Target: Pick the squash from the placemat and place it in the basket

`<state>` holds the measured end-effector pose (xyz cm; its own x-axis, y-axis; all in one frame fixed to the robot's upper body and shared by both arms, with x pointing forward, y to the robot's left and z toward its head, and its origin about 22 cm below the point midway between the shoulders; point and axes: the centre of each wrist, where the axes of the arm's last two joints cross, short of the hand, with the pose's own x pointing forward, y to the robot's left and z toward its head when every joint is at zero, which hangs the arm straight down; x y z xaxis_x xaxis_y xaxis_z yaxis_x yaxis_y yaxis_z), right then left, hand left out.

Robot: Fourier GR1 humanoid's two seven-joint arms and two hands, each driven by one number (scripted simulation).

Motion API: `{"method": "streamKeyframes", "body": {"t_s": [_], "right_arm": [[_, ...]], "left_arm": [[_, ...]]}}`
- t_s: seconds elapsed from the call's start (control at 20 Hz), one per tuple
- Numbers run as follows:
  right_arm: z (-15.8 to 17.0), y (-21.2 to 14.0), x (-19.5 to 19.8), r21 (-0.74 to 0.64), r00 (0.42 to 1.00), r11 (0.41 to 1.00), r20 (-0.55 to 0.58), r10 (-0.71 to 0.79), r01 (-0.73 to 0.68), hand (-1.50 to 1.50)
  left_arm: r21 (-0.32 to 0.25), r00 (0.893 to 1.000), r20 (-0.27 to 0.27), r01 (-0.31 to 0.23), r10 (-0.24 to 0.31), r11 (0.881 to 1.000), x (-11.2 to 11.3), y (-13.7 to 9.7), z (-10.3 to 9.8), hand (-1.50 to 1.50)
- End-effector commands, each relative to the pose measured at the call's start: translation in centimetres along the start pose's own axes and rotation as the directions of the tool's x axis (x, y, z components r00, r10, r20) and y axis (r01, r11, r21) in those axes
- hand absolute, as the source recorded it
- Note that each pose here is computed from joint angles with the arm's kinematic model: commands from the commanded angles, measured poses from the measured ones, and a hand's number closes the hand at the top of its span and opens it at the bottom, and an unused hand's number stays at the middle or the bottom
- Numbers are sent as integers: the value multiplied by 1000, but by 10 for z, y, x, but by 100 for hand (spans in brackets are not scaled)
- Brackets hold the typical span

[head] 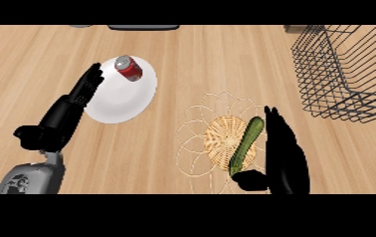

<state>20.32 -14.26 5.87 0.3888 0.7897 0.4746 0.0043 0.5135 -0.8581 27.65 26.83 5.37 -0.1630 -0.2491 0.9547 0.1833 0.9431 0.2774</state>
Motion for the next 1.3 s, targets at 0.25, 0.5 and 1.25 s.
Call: {"method": "streamKeyframes", "body": {"t_s": [0.25, 0.5, 1.25], "right_arm": [[-4, 30, -23, 38, 998, 998, -34, 57, -56, -150], [-30, 28, 2, 31, 997, 997, -31, 70, -69, -150], [-38, 48, -19, 115, 992, 992, -103, 72, -60, -150]], "left_arm": [[9, 1000, -11, 7, -6, 1000, 9, -6, -1, 0], [-16, 1000, 1, -10, 10, 1000, -11, -2, 9, 0], [-10, 1000, 0, -9, 9, 1000, 15, 3, -9, 0]]}}
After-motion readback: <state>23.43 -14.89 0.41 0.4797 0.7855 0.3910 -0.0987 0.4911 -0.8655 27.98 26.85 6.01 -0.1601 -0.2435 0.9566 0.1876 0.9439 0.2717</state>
